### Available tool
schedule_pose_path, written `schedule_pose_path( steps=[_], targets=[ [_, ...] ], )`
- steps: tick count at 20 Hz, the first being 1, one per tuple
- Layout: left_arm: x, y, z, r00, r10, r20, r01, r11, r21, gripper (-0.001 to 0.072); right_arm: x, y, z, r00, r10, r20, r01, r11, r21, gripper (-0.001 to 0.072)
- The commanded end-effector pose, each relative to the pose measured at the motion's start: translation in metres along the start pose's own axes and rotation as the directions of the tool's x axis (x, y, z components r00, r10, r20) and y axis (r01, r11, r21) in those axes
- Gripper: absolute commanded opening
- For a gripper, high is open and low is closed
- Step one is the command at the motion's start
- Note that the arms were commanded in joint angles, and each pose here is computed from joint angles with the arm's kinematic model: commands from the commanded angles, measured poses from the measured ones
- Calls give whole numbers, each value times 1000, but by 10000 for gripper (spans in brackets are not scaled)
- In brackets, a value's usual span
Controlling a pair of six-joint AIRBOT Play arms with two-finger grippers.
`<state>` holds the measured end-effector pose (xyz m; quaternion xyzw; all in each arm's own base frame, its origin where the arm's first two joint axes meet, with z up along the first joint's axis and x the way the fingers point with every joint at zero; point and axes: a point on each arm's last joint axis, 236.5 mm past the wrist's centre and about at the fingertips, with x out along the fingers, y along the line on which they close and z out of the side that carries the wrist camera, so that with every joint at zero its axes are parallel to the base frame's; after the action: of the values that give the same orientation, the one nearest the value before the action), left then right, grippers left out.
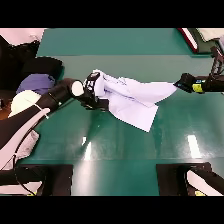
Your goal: Fold the shirts.
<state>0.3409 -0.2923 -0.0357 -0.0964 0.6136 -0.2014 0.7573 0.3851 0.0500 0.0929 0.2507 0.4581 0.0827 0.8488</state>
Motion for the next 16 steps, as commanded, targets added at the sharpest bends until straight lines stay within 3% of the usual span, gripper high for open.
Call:
schedule_pose_path(
  steps=[1,16],
  targets=[
    [20,-22,-10,998,-59,-3,58,994,-92,624,-1,0,-4,1000,1,-16,-1,1000,-4,11],
    [54,-35,-6,988,-153,-2,149,965,-218,622,-1,0,-4,1000,1,-17,-1,1000,-8,12]
  ],
)
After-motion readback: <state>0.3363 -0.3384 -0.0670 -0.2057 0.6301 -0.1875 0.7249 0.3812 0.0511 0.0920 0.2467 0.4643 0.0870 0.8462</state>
